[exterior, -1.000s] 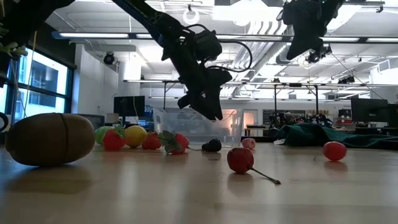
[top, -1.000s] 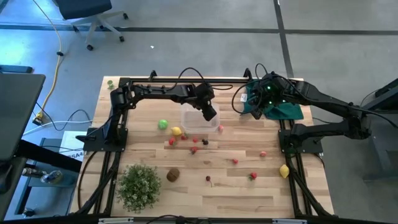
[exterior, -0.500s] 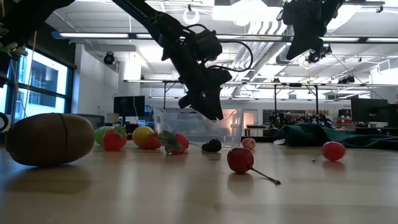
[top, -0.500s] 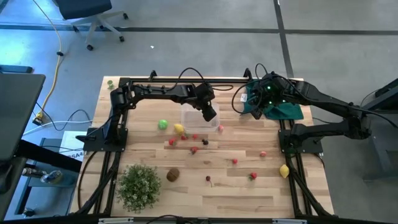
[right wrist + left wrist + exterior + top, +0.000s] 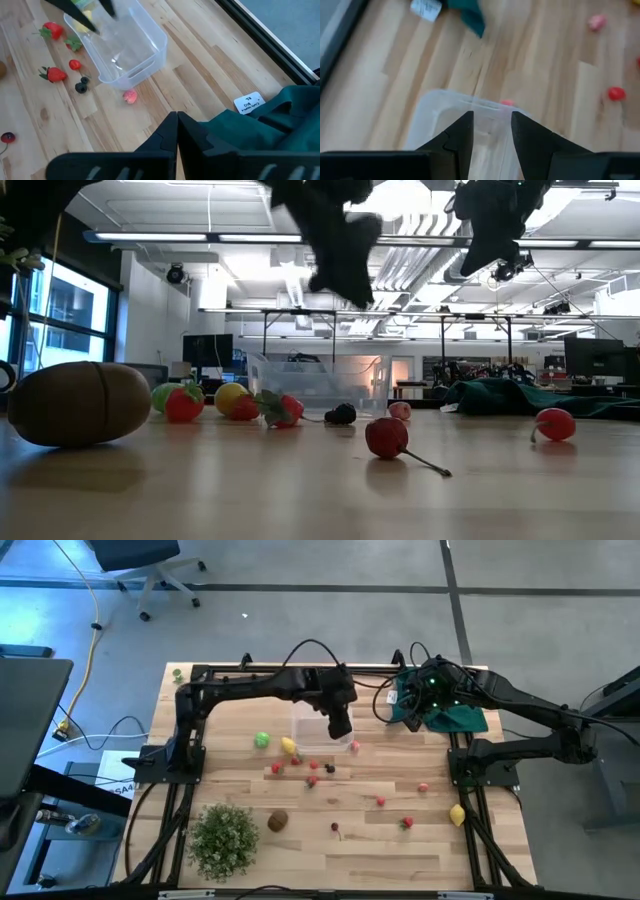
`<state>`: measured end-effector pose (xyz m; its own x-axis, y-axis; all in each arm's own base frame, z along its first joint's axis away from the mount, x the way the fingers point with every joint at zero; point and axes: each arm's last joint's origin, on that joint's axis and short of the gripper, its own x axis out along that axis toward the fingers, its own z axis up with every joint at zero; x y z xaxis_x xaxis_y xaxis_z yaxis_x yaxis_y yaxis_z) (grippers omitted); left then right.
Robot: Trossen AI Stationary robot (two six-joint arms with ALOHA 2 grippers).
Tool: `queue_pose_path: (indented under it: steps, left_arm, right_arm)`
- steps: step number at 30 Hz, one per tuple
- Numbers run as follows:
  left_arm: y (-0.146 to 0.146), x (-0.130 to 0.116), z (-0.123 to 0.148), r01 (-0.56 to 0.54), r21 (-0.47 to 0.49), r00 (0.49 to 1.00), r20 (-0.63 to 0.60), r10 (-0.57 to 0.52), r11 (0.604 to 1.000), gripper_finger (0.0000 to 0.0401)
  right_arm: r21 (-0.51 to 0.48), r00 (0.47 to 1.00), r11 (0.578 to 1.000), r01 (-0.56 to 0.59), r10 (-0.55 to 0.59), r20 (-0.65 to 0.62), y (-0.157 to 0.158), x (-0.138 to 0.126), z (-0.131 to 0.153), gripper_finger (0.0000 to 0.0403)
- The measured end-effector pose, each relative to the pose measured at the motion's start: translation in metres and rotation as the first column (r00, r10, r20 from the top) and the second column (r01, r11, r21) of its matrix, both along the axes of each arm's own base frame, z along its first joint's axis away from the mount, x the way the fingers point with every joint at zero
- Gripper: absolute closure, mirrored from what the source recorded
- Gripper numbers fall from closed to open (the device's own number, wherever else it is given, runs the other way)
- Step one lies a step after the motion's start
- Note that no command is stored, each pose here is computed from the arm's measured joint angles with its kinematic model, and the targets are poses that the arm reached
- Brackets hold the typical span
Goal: Pick and placing Produce into tupperware
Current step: Put the green cabbage into the transparent bin
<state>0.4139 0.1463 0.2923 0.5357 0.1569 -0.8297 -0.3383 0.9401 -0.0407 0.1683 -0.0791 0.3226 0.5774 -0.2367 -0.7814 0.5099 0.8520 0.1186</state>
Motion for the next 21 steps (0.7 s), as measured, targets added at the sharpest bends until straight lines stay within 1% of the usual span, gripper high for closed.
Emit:
queue_pose_path:
  steps: [3, 6, 7, 9, 11, 12, 13, 14, 15, 17, 21]
  left_arm:
    - [-0.012, -0.007, 0.041, 0.06, 0.061, 0.997, -0.048, -0.057, 0.996, 0.0279]
    - [-0.023, -0.024, 0.088, 0.082, 0.12, 0.995, -0.067, -0.074, 0.989, 0.0279]
    - [-0.027, -0.032, 0.101, 0.078, 0.14, 0.994, -0.082, -0.067, 0.987, 0.0279]
    - [-0.035, -0.044, 0.114, 0.072, 0.184, 0.995, -0.082, -0.057, 0.98, 0.0279]
    - [-0.041, -0.065, 0.123, 0.054, 0.185, 0.996, -0.081, -0.04, 0.981, 0.0279]
    - [-0.044, -0.076, 0.129, 0.028, 0.185, 0.997, -0.073, -0.015, 0.982, 0.0279]
    - [-0.048, -0.088, 0.134, 0.006, 0.172, 0.997, -0.081, 0.008, 0.985, 0.0279]
    - [-0.05, -0.098, 0.134, -0.017, 0.166, 0.993, -0.115, 0.037, 0.986, 0.0279]
    - [-0.052, -0.107, 0.136, -0.046, 0.178, 0.989, -0.131, 0.07, 0.983, 0.0279]
    - [-0.055, -0.118, 0.133, -0.082, 0.184, 0.979, -0.171, 0.114, 0.979, 0.0279]
    - [-0.065, -0.135, 0.122, -0.086, 0.164, 0.969, -0.217, 0.121, 0.983, 0.0279]
  right_arm:
    - [-0.003, 1.0, 1.0, -0.009, 0.009, -0.009, 0.0, 0.0, 0.0, 0.0402]
    - [-0.004, 1.0, 1.0, -0.012, 0.012, -0.013, 0.0, -0.001, -0.001, 0.0402]
    - [-0.004, 1.0, 1.0, -0.012, 0.012, -0.013, 0.0, -0.001, -0.001, 0.0402]
    - [-0.003, 1.0, 1.0, -0.013, 0.013, -0.014, 0.0, -0.001, -0.001, 0.0402]
    - [-0.004, 1.0, 1.0, -0.013, 0.013, -0.014, 0.0, -0.001, -0.001, 0.0402]
    - [-0.004, 1.0, 1.0, -0.013, 0.013, -0.013, 0.0, -0.001, -0.001, 0.0402]
    - [-0.005, 1.0, 1.0, -0.014, 0.014, -0.013, 0.0, -0.001, -0.001, 0.0402]
    - [-0.005, 1.0, 1.0, -0.015, 0.015, -0.013, 0.0, -0.001, -0.001, 0.0402]
    - [-0.006, 1.0, 1.0, -0.014, 0.014, -0.013, 0.0, -0.001, -0.001, 0.0402]
    - [-0.009, 1.0, 1.0, -0.015, 0.014, -0.005, 0.0, 0.0, 0.0, 0.0402]
    - [-0.01, 1.0, 1.0, -0.016, 0.016, 0.0, 0.0, 0.0, 0.0, 0.0402]
